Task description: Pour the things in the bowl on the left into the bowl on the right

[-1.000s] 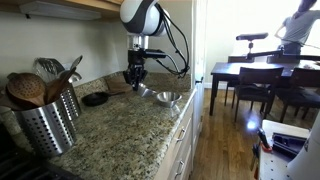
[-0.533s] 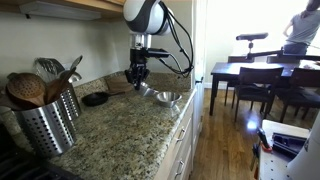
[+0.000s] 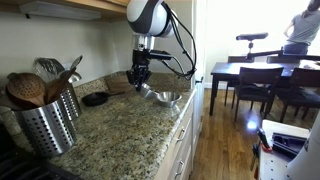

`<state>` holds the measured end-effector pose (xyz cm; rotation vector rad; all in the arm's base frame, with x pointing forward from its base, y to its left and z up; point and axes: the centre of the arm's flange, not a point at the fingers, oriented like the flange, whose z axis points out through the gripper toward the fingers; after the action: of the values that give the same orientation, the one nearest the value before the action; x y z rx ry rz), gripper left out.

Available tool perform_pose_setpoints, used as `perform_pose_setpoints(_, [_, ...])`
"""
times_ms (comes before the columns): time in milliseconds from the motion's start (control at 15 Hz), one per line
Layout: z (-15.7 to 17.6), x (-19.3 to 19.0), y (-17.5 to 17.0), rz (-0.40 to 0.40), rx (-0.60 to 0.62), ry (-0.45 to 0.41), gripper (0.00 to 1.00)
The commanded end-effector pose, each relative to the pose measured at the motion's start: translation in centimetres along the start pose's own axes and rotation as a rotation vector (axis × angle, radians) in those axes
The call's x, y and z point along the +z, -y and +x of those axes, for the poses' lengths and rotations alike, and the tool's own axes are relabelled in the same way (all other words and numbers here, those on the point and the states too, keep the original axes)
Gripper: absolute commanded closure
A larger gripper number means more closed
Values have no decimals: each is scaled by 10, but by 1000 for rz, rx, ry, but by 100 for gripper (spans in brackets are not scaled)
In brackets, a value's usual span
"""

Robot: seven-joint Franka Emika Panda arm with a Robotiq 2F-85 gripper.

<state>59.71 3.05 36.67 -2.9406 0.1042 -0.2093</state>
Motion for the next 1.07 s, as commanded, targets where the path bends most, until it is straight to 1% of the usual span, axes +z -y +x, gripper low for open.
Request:
perform_pose_setpoints(0, [-15,-7,-12,19,24,-26,96])
perform_pose_setpoints(200, [-13,-7,-21,8,27,-17,96])
perform_pose_setpoints(400, [-10,-5,-28,15,24,-14,96])
perform_pose_setpoints(1000, [-4,-4,-37,88,-8,-31,96])
